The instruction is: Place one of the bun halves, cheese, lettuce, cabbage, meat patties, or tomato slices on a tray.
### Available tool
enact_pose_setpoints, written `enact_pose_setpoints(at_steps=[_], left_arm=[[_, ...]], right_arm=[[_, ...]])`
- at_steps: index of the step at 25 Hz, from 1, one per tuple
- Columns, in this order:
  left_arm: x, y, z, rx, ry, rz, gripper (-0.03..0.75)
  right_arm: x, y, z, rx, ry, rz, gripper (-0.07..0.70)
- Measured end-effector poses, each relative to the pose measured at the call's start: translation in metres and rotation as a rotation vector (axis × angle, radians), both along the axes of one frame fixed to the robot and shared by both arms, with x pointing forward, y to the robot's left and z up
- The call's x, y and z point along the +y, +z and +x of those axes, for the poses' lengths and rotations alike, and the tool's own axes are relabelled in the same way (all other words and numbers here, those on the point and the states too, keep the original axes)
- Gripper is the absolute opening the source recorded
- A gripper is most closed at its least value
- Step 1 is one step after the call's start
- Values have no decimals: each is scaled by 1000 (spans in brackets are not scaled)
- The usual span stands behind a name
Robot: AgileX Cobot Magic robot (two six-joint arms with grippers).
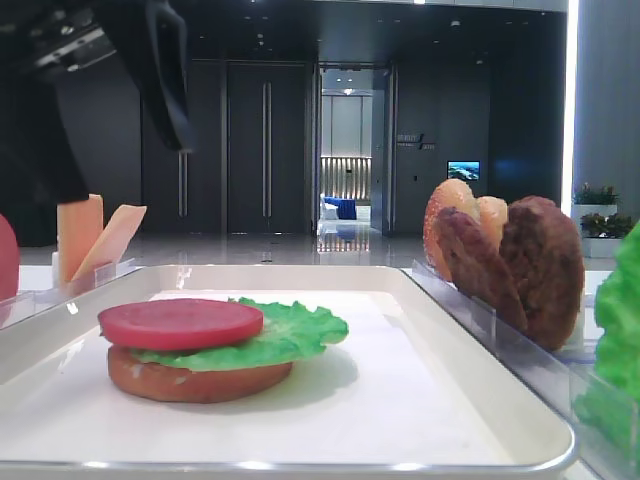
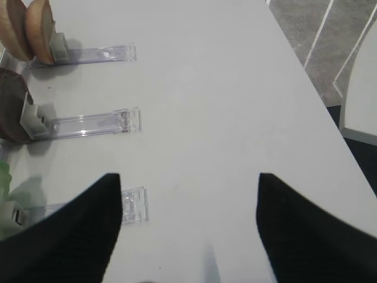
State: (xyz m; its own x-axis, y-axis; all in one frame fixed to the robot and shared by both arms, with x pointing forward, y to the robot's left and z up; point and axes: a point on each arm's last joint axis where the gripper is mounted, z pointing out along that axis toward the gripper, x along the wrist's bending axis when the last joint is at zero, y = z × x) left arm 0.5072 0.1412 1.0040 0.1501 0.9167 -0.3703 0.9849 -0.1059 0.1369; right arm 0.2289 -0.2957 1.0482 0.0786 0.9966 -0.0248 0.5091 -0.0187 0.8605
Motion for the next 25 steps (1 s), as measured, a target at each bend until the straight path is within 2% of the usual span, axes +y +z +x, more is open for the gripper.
enact_pose_setpoints(at_steps=[5,8,11,17,20,25], left_arm=[[8,54,11,-75,29,113,584],[17,77,12,-95,50,203,584],[24,85,15,-125,70,271,584],[35,86,19,-172,67,367,584],[61,86,29,-180,96,412,584],[140,87,45,-155,231,491,584]], right_arm=[[0,0,0,0,0,0,464],[0,0,0,0,0,0,464],[0,0,0,0,0,0,464],[0,0,0,0,0,0,464],[0,0,0,0,0,0,464],[0,0,0,0,0,0,464]])
